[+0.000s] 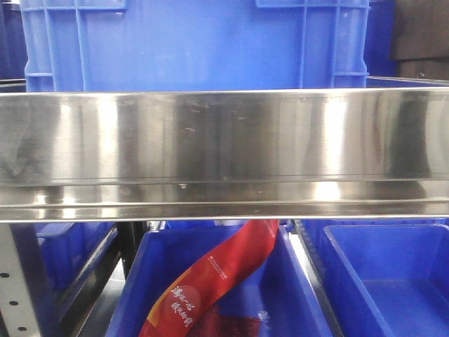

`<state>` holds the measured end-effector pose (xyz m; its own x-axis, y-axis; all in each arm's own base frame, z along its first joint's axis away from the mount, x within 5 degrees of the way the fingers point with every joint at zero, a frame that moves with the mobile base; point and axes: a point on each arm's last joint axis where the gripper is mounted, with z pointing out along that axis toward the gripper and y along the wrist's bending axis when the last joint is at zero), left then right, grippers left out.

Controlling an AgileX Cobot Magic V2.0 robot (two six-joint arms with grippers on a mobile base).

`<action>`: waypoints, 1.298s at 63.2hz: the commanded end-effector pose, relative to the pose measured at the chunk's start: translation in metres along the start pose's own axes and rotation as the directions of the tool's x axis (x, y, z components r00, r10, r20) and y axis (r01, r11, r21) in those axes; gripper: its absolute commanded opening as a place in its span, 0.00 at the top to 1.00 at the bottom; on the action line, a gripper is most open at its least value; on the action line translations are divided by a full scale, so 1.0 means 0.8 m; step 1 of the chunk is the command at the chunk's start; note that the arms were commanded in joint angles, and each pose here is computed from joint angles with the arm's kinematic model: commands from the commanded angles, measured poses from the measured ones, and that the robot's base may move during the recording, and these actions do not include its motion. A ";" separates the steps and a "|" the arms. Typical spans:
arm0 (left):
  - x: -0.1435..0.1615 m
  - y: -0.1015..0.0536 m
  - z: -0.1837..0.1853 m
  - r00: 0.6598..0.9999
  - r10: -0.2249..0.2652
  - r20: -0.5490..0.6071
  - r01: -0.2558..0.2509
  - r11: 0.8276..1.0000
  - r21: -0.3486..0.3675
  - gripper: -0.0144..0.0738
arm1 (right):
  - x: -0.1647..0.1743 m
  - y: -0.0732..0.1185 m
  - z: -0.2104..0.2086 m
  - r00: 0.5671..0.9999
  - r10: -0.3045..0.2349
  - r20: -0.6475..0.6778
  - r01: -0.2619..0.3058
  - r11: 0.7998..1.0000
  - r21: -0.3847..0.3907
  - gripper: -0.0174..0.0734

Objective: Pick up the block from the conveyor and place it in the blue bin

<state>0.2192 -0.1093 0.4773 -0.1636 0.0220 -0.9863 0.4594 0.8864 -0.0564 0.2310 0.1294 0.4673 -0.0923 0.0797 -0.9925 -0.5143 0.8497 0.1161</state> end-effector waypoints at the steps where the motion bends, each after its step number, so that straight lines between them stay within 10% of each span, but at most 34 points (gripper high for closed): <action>1: -0.001 0.007 -0.029 0.998 -0.006 0.055 0.008 1.000 -0.028 0.96 | -0.001 -0.009 -0.022 0.999 -0.016 0.039 0.015 0.999 0.036 0.99; 21: 0.099 0.038 -0.120 0.996 -0.038 0.078 0.053 0.977 -0.206 0.96 | 0.073 -0.048 -0.119 0.998 -0.016 0.065 0.002 0.975 0.222 0.99; 45: 0.202 0.029 -0.190 0.988 -0.023 0.150 0.063 0.962 -0.267 0.96 | 0.198 -0.050 -0.194 0.996 -0.021 0.088 -0.004 0.959 0.284 0.99; 82: 0.213 0.019 -0.222 0.964 0.013 0.265 0.058 0.964 -0.260 0.96 | 0.212 -0.035 -0.243 0.982 -0.048 0.181 0.001 0.967 0.256 0.99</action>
<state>0.0438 -0.0104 0.3350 0.0649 -0.0736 -0.9952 0.2073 0.9765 -0.0587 0.0643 0.0191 0.3026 0.0696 0.1367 -0.9882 -0.2878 0.9512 0.1113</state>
